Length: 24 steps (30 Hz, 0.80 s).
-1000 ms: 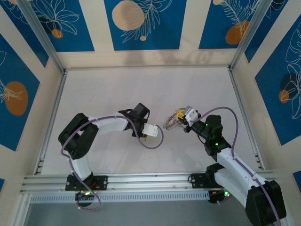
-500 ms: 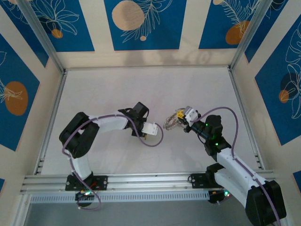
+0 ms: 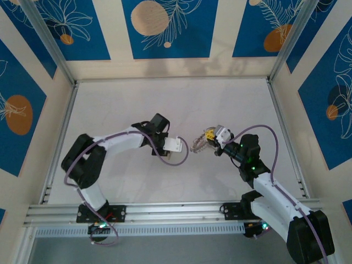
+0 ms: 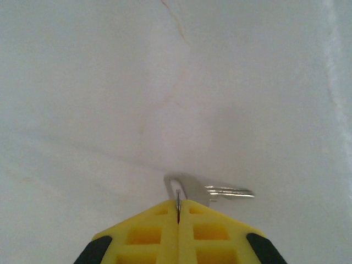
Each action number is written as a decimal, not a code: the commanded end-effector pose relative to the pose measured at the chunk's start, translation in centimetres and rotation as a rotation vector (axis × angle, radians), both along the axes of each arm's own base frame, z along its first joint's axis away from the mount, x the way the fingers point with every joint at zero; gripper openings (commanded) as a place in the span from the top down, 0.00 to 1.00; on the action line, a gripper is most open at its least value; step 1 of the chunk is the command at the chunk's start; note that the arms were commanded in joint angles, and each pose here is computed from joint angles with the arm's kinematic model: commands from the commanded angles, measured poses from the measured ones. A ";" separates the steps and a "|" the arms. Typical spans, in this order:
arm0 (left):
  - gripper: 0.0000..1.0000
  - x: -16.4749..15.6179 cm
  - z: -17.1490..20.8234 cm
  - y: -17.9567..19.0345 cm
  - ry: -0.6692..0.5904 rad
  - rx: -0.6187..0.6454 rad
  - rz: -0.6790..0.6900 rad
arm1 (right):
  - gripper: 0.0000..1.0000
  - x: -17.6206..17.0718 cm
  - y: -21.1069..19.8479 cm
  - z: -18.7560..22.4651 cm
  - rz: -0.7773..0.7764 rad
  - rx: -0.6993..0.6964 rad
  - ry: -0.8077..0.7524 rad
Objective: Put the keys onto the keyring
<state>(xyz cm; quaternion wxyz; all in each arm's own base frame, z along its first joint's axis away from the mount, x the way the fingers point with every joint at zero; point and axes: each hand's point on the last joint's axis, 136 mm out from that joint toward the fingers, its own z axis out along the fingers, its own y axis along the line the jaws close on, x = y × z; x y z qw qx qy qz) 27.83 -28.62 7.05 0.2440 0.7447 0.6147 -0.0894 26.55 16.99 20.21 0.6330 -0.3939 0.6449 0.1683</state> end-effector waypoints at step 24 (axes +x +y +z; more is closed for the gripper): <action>1.00 -6.2 14.8 -2.7 -0.104 -0.491 -0.289 | 1.00 -8.3 8.5 2.1 0.620 -0.024 -0.021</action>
